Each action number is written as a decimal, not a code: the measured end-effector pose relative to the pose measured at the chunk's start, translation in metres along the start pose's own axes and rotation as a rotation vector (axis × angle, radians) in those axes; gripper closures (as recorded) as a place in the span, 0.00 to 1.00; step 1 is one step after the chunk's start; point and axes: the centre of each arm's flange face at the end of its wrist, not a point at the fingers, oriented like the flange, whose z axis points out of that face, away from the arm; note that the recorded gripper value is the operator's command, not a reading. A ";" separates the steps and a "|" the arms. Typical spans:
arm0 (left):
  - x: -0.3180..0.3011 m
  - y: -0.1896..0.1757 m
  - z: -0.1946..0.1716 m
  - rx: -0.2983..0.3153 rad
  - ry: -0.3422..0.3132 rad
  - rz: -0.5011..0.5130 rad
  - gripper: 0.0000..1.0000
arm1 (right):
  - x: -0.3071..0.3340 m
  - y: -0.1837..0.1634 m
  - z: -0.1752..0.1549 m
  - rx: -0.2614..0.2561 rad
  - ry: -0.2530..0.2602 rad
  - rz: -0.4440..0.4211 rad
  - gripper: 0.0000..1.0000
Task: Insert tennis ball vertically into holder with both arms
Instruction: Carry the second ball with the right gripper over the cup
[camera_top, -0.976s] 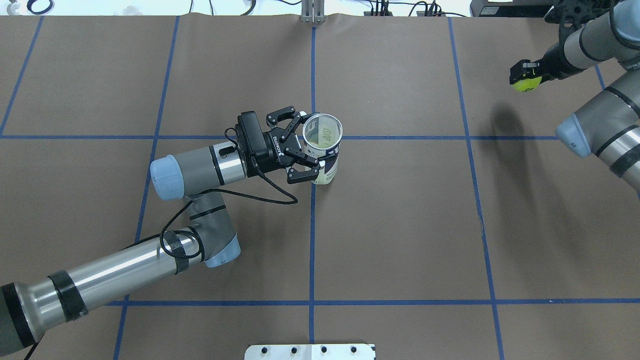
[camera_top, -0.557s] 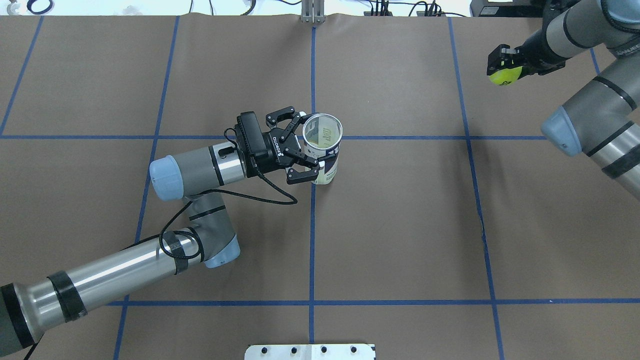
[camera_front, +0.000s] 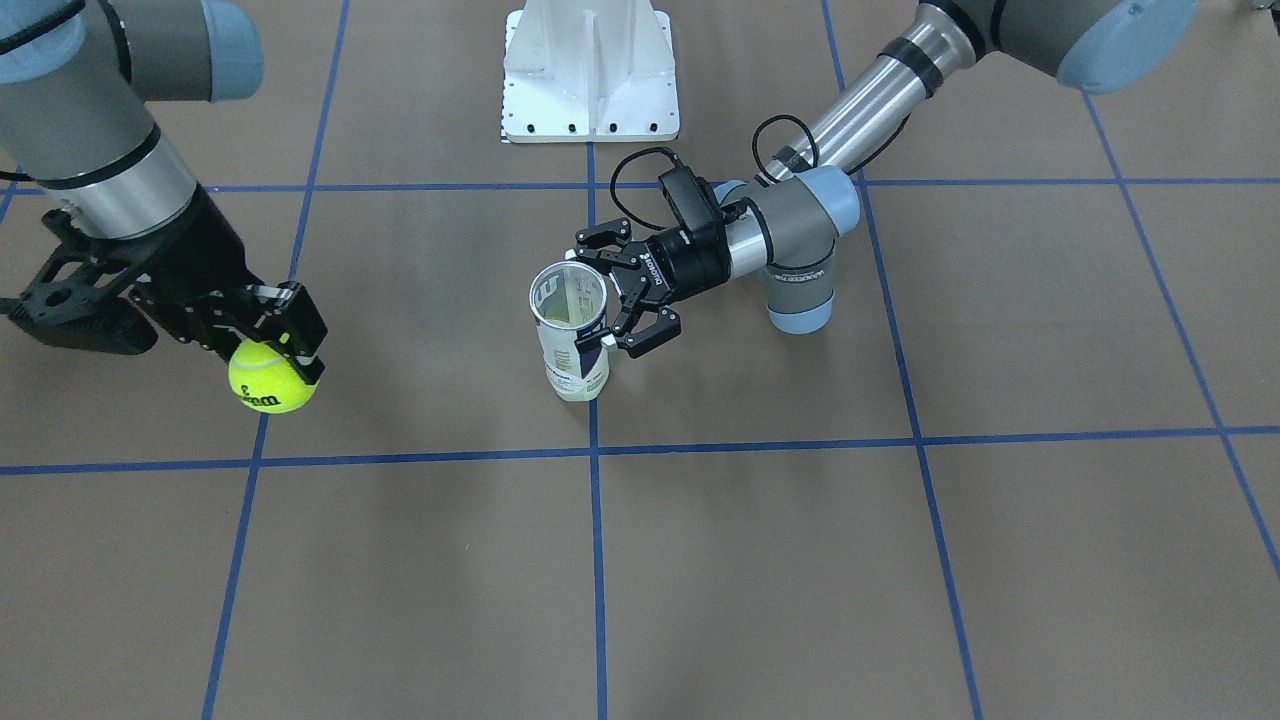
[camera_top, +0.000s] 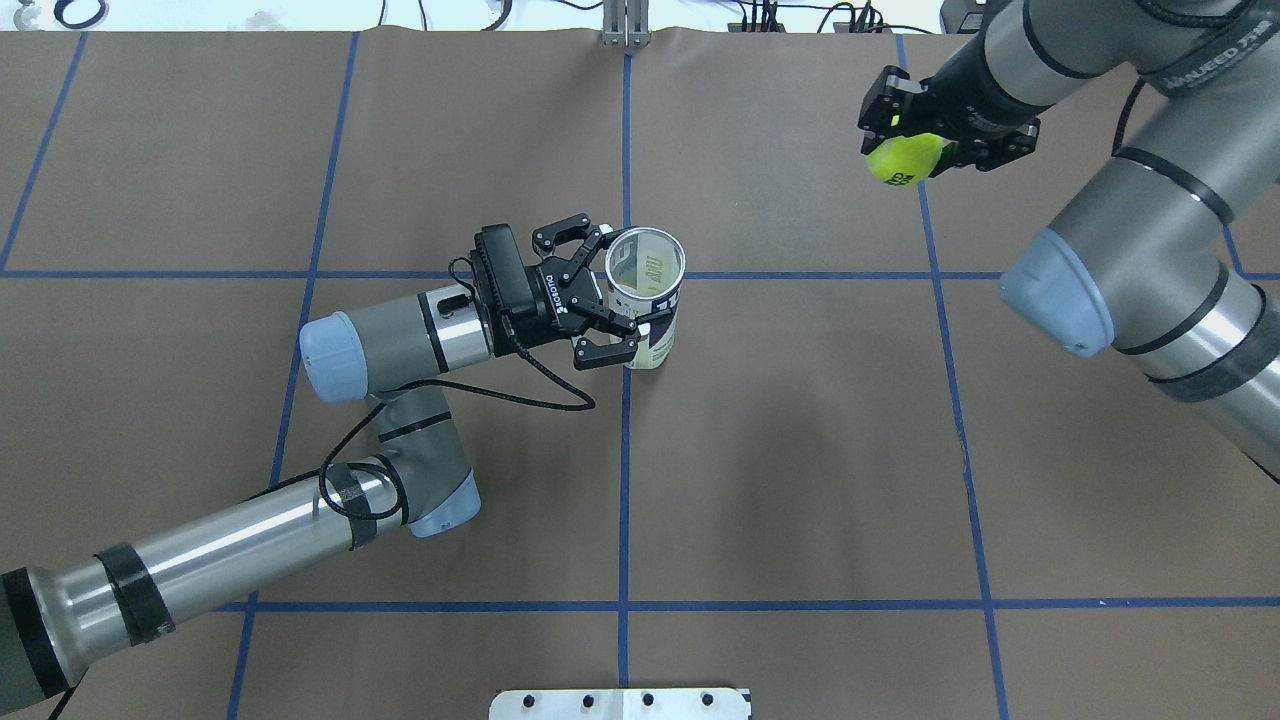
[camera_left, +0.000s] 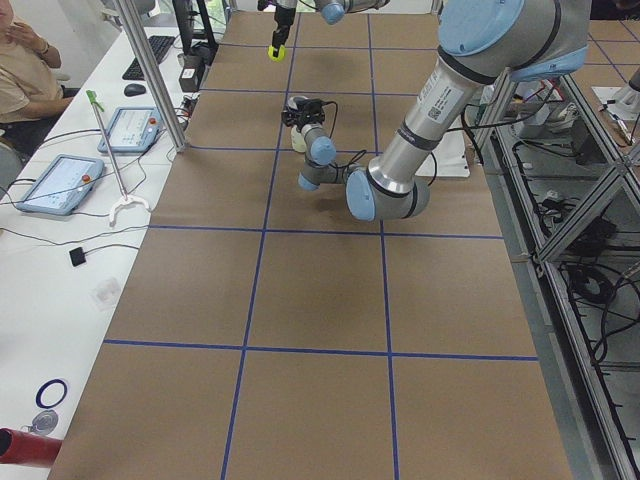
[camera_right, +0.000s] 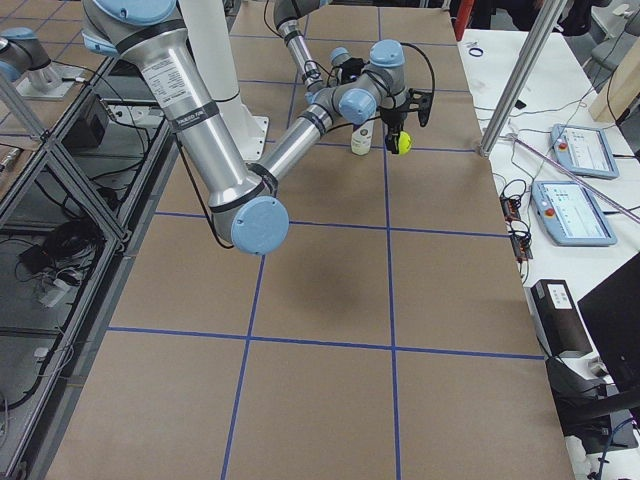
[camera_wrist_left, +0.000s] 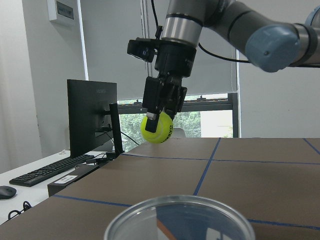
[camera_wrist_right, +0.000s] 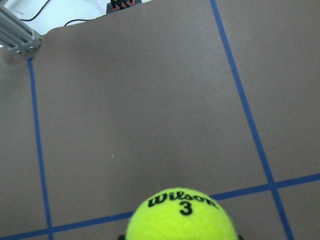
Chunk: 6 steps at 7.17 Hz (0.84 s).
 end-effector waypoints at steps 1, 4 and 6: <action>0.000 0.000 0.000 0.000 0.000 0.000 0.01 | -0.037 0.023 -0.002 0.002 0.007 0.039 1.00; 0.000 0.000 0.000 0.000 0.000 0.000 0.01 | -0.134 0.095 -0.008 0.011 0.047 0.105 1.00; 0.001 0.000 0.001 0.001 0.001 -0.001 0.01 | -0.168 0.124 0.001 0.016 0.056 0.094 0.87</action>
